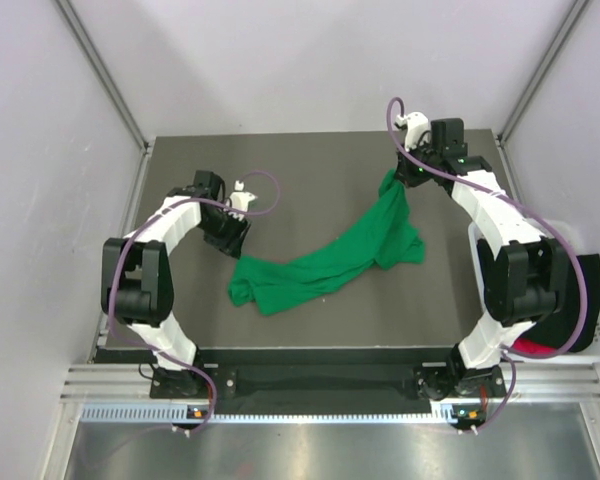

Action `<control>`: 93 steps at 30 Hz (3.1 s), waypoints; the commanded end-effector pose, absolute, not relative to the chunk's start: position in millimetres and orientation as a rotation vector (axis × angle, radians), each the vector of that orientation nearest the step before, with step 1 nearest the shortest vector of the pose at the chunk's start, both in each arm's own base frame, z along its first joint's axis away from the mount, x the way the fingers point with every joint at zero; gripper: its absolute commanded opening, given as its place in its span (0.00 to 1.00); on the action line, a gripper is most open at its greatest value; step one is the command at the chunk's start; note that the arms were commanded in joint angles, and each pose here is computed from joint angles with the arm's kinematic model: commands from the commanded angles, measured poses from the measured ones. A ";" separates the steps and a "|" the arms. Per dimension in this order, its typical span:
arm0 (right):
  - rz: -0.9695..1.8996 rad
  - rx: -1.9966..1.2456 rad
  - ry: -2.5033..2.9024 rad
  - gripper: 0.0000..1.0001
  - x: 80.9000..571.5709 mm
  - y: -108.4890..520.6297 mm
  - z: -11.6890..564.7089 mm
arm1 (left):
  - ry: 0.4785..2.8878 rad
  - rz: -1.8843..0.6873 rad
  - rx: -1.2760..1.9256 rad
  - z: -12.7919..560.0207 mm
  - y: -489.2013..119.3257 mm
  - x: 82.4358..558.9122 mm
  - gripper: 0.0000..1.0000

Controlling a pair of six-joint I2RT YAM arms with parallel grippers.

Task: Fold and stack the t-shirts
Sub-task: Flatten the tshirt out

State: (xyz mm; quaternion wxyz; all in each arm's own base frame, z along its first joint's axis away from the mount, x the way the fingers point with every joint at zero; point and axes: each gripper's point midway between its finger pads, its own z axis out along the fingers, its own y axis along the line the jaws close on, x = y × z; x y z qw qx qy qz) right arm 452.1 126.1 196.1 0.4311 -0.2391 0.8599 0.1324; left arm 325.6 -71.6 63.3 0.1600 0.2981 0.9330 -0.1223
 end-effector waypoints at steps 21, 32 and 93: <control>0.326 -0.610 2.103 0.00 456.4 131.4 199.0 | 2.719 -0.560 0.823 13.7 -93.9 328.6 0.33; 0.324 -0.599 2.111 0.00 457.3 130.8 197.4 | 2.696 -0.556 0.805 23.5 -92.7 331.5 0.00; 0.287 -0.633 2.146 0.37 429.9 128.5 196.9 | 2.322 0.142 0.467 146.4 -10.2 426.6 0.00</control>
